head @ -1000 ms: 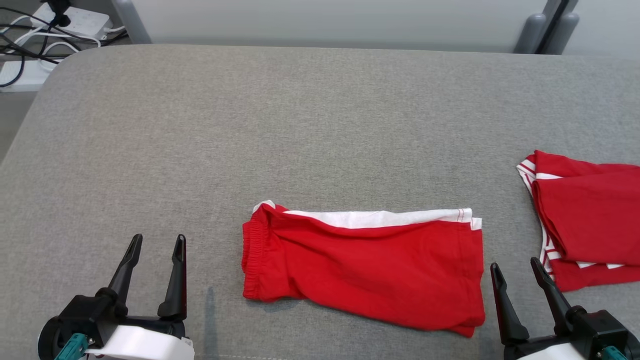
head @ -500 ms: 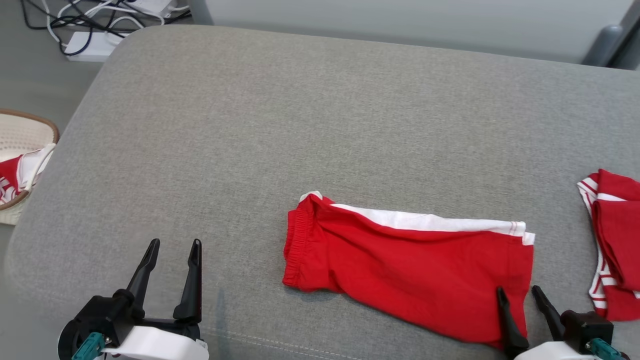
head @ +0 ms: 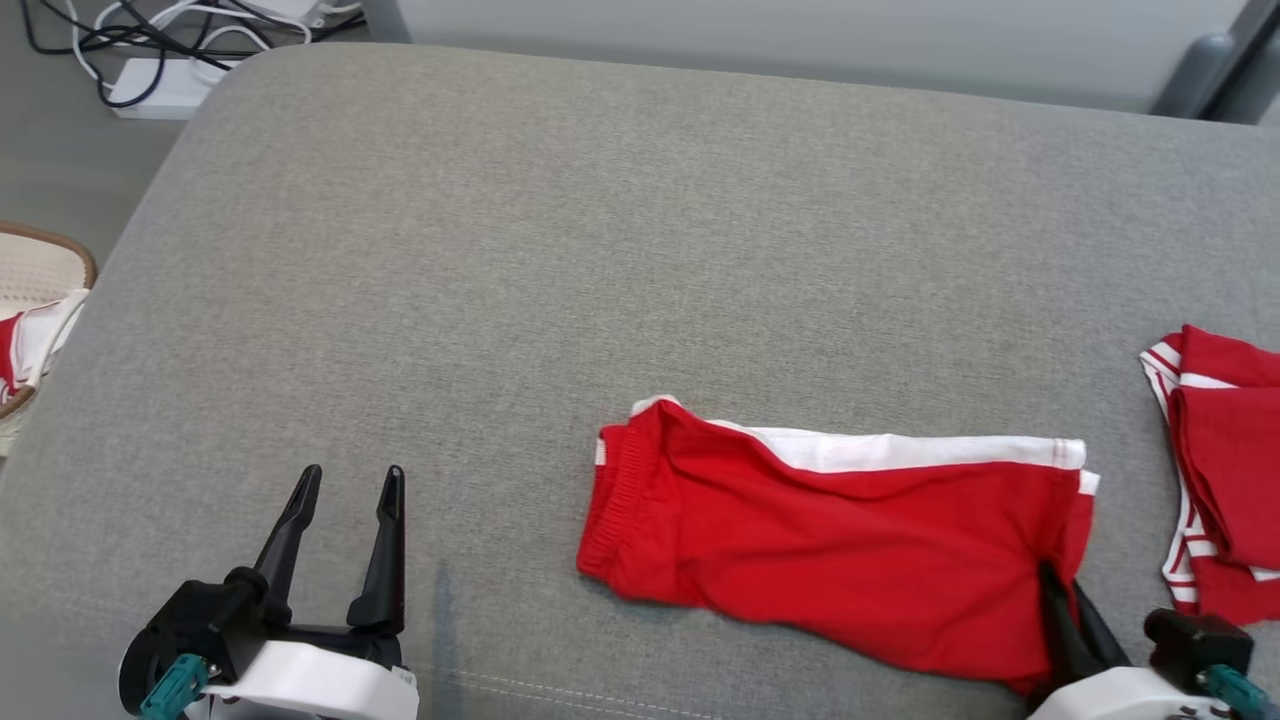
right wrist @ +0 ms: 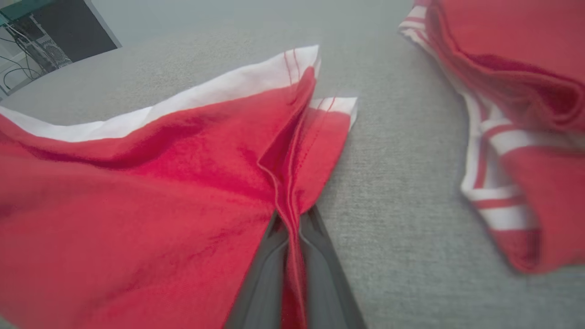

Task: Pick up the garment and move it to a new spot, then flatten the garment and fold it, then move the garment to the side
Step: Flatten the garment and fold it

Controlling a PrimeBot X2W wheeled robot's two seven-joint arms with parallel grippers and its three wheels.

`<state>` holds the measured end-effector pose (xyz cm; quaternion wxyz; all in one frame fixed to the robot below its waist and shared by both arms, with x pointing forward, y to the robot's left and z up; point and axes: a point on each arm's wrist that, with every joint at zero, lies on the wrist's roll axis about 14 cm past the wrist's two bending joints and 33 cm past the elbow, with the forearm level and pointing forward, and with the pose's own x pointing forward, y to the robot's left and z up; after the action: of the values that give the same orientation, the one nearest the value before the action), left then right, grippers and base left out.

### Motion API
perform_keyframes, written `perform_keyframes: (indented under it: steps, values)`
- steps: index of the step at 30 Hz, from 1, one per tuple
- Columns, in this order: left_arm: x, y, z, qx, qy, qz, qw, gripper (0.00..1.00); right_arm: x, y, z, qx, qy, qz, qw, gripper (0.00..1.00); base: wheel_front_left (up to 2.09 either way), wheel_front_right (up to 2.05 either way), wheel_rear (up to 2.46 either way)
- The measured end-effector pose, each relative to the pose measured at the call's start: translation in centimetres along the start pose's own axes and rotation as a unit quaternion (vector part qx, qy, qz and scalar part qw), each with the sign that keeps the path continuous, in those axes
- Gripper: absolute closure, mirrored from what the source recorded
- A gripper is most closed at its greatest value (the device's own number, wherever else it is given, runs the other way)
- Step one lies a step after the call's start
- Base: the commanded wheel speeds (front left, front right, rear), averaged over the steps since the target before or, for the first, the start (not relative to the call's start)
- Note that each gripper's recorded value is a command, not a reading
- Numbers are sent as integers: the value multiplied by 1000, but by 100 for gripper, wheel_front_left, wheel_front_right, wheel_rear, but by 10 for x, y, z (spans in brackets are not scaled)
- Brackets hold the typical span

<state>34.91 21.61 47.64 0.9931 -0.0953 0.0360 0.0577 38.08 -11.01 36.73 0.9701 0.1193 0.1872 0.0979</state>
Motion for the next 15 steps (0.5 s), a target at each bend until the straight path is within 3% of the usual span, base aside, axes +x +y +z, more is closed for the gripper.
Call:
perform_keyframes:
  steps: [5,8,11,15]
  values:
    - [7,-10,-3,-1,3,-17,1000,0,-12,-28,5,4,-12,-43,999,100,0,0,0]
    - [10,-13,-4,-1,4,-23,1000,0,-14,-25,16,4,-32,-37,999,100,0,0,0]
    - [12,-15,-3,-2,2,-29,1000,0,-9,9,49,7,-86,16,996,100,0,0,0]
    - [13,-17,-2,0,0,-33,999,0,-13,73,89,26,-147,112,982,100,0,0,0]
